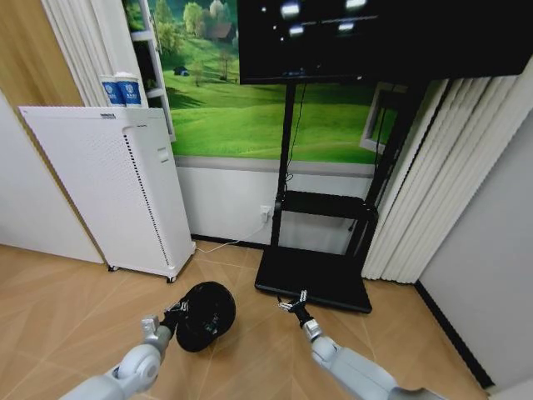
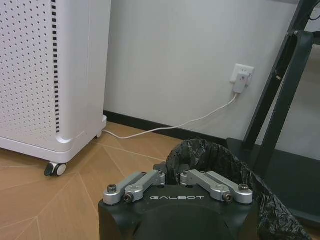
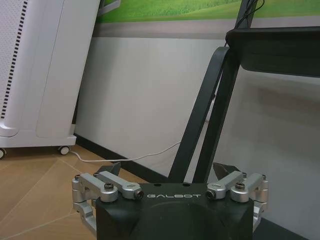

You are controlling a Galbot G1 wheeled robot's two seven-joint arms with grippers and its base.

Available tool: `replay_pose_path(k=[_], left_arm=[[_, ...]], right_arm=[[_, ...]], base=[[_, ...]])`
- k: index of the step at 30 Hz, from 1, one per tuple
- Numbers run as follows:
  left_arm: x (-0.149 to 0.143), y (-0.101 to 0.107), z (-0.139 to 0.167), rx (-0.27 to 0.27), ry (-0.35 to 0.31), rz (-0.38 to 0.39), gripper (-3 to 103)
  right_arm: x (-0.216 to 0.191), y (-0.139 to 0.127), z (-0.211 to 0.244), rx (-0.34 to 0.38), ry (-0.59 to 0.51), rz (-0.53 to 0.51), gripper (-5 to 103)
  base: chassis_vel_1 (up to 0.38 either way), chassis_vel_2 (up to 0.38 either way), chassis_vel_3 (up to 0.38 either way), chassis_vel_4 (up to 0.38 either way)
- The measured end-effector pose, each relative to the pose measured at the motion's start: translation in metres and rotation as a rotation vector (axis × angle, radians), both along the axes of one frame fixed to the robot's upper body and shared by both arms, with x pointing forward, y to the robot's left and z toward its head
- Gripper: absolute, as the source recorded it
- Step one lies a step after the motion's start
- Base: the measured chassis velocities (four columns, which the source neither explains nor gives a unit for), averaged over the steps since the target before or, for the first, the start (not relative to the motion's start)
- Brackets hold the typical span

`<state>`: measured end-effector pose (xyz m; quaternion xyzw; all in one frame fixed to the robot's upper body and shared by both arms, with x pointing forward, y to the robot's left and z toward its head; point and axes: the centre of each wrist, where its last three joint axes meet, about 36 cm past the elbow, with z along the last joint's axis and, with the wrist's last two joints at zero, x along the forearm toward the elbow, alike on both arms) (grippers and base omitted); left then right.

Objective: Pick up the trash bin and place the garbage on the floor into it.

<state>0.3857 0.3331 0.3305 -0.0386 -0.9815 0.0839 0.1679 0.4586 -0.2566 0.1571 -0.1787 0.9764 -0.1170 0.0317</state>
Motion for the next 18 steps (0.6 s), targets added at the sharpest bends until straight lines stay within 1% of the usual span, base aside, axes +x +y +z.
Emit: replay_pose_path(k=[6, 9, 11, 18], left_arm=[[0.0002, 0.0012, 0.0036, 0.003, -0.006, -0.005, 7], [-0.0001, -0.0007, 0.0054, -0.001, -0.010, -0.008, 7], [-0.0015, -0.0029, 0.0065, -0.005, -0.010, -0.012, 7], [-0.0043, -0.0048, 0.0062, -0.006, -0.011, -0.011, 7]], right_arm=[[-0.0071, 0.0038, -0.0015, 0.023, -0.001, 0.010, 100], [-0.0070, 0.0033, 0.0001, 0.025, -0.008, 0.013, 100], [-0.0046, 0.0017, 0.0010, 0.015, -0.033, 0.012, 100], [-0.0093, -0.0009, -0.0023, 0.001, -0.047, -0.013, 100]], base=[[-0.043, -0.039, 0.054, 0.056], [-0.114, -0.118, 0.155, 0.128], [-0.182, -0.173, 0.179, 0.177], [-0.188, -0.173, 0.171, 0.162]])
